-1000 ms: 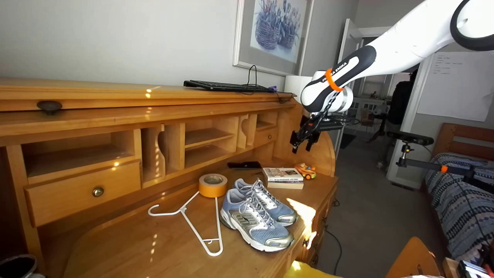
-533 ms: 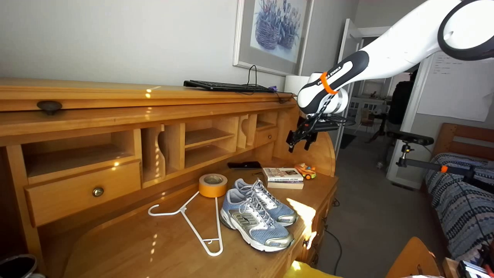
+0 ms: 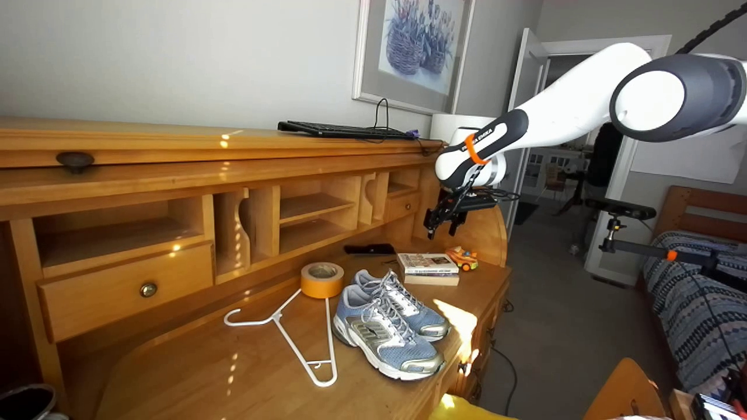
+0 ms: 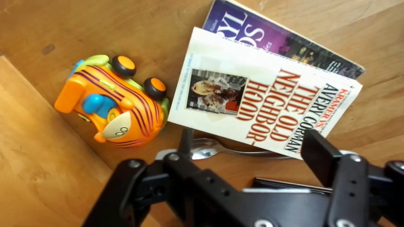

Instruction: Move the sneakers and the books slightly to the left then place the sneaker on the right on the books

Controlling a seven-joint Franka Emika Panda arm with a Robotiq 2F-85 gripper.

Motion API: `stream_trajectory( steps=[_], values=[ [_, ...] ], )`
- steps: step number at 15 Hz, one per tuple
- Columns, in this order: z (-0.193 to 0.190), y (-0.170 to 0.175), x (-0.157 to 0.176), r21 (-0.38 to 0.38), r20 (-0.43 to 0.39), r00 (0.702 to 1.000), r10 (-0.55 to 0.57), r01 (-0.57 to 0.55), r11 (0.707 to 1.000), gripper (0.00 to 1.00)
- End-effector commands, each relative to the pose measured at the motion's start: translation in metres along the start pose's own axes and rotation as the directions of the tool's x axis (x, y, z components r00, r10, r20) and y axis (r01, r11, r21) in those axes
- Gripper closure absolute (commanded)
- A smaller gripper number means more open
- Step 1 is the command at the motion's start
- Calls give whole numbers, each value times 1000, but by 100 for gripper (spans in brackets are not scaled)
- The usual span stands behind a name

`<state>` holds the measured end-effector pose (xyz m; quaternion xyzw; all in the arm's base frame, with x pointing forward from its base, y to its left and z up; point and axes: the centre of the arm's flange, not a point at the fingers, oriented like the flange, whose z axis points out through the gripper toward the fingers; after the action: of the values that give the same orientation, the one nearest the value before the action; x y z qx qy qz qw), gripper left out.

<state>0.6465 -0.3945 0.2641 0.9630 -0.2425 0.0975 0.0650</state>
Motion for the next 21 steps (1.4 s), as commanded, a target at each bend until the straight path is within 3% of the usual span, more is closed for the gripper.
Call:
stream_trajectory(
  steps=[1, 7, 9, 15, 21],
  values=[
    [26, 9, 32, 12, -12, 999, -42, 42, 999, 42],
    [48, 17, 45, 53, -69, 993, -100, 103, 993, 89],
    [53, 19, 47, 52, -85, 988, -128, 133, 990, 100],
    [74, 21, 47, 47, -181, 974, -137, 147, 988, 100],
    [93, 17, 47, 81, -210, 974, -88, 107, 991, 100]
  ],
)
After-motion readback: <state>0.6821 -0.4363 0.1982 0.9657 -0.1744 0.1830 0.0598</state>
